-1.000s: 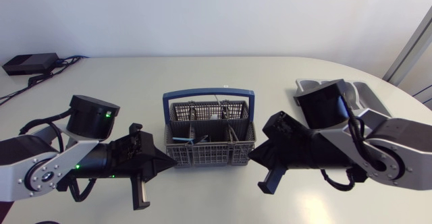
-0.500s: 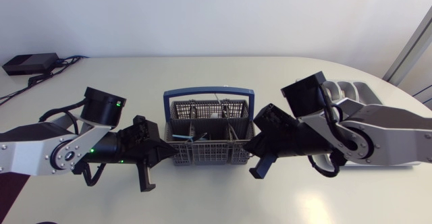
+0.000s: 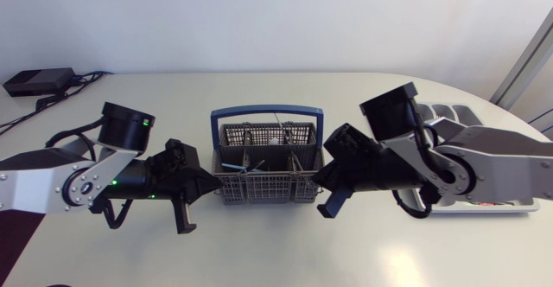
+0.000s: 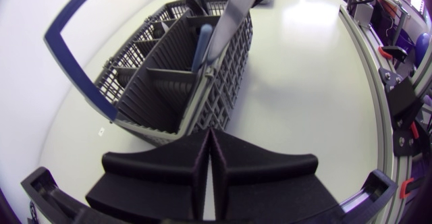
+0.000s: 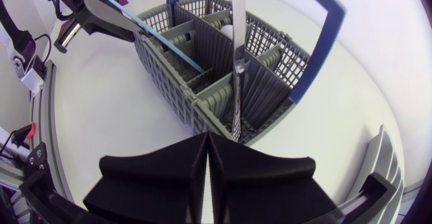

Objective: Sort the cutlery from the basket into the organizer compartments.

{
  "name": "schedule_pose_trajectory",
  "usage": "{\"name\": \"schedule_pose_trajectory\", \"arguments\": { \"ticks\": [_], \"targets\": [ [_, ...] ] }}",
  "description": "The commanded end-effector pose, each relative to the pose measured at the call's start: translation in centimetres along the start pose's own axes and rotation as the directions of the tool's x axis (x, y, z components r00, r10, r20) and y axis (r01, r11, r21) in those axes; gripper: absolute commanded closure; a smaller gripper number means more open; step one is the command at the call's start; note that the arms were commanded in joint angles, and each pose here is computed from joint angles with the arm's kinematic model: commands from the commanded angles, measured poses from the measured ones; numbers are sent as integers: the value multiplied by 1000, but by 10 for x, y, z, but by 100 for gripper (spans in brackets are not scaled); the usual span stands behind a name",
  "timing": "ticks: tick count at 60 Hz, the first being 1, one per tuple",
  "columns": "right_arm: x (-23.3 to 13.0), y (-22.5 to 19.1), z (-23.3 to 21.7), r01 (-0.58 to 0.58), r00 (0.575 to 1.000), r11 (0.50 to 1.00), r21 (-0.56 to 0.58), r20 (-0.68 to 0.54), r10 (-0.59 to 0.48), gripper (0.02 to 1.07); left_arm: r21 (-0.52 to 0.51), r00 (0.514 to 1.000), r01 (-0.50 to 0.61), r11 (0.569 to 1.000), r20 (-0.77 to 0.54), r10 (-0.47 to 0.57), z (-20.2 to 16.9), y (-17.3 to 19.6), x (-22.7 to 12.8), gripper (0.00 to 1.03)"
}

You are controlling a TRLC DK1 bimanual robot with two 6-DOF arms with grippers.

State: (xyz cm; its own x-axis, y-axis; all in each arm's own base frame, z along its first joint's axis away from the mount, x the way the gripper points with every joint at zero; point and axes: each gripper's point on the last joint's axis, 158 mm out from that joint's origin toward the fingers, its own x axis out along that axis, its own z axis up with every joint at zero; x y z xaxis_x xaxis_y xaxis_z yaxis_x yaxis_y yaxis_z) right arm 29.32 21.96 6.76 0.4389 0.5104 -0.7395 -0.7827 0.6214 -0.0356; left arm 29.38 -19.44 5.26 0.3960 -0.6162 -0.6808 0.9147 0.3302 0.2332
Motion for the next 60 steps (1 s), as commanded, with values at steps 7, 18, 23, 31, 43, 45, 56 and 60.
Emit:
{"name": "schedule_pose_trajectory", "arguments": {
  "ticks": [7,18,23,31,43,45,56,60],
  "targets": [
    [-30,10,-8,10,1000,999,-39,18,-9,62,29,997,-52,998,53,50,18,-2,-36,91],
    [-45,15,-15,15,1000,999,-39,27,-14,34,12,996,-55,998,68,54,27,-3,-43,71],
    [-51,16,-19,27,999,999,-39,35,-26,24,6,995,-56,998,77,56,32,-1,-44,63],
    [-56,17,-20,34,999,999,-40,40,-33,21,1,993,-58,998,101,57,42,0,-39,61],
    [-57,20,-18,30,999,999,-44,44,-28,21,-3,989,-55,998,137,55,59,5,-32,61],
    [-57,20,-18,30,999,999,-44,44,-28,21,-6,988,-58,998,143,58,63,7,-32,61],
    [-56,22,-18,29,999,998,-47,42,-27,21,-23,986,-61,998,155,63,70,15,-28,67],
    [-56,21,-19,30,999,998,-47,40,-28,21,-23,986,-57,998,156,60,71,15,-25,70]
  ]
}}
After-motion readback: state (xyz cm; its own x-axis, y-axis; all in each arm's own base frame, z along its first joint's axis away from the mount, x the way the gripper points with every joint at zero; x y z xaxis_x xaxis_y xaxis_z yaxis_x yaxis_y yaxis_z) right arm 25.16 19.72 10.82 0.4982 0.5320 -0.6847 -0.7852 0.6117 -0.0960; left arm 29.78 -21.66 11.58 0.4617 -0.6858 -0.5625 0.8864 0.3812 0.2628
